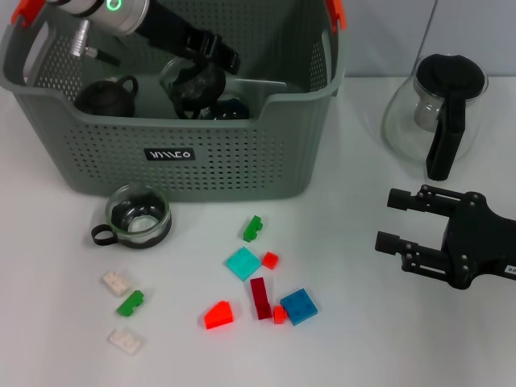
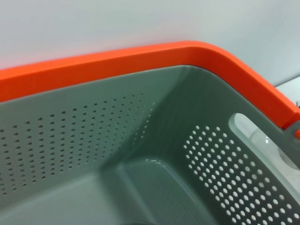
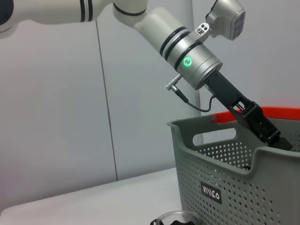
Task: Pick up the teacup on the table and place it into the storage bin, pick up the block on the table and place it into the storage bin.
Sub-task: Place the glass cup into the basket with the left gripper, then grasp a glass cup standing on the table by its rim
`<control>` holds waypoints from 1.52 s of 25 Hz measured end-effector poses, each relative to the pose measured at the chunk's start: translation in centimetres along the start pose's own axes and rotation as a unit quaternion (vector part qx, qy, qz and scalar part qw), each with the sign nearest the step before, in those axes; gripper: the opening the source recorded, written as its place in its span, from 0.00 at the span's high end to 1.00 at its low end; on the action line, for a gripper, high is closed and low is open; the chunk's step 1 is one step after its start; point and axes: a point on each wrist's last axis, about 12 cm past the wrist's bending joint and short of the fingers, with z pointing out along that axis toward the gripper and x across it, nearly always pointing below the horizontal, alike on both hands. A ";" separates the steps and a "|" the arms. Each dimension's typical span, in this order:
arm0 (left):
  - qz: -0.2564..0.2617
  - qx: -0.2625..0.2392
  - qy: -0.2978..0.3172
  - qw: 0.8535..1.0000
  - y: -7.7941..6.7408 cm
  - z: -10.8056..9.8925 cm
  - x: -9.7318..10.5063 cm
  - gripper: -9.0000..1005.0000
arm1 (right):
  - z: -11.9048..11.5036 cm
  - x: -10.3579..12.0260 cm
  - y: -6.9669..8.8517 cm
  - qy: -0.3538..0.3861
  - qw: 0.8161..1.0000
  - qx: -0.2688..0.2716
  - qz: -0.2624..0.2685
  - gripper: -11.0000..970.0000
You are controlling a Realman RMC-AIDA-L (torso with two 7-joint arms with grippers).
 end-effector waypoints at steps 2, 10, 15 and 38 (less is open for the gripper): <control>0.000 0.001 0.002 1.000 0.0 -0.1 0.0 0.53 | 0.0 0.0 0.0 0.000 1.000 0.000 0.000 0.30; -0.003 0.009 -0.030 0.999 0.3 -1.4 0.0 0.33 | 0.1 -0.1 -0.1 0.000 1.000 0.000 0.004 0.30; -0.013 0.043 -0.094 0.995 0.8 -4.5 0.5 0.33 | 0.0 0.0 0.0 0.000 1.000 0.000 0.006 0.30; 0.143 0.209 -0.211 0.944 2.9 -12.5 21.4 0.34 | -0.2 -0.3 -0.3 0.000 1.000 0.003 0.013 0.30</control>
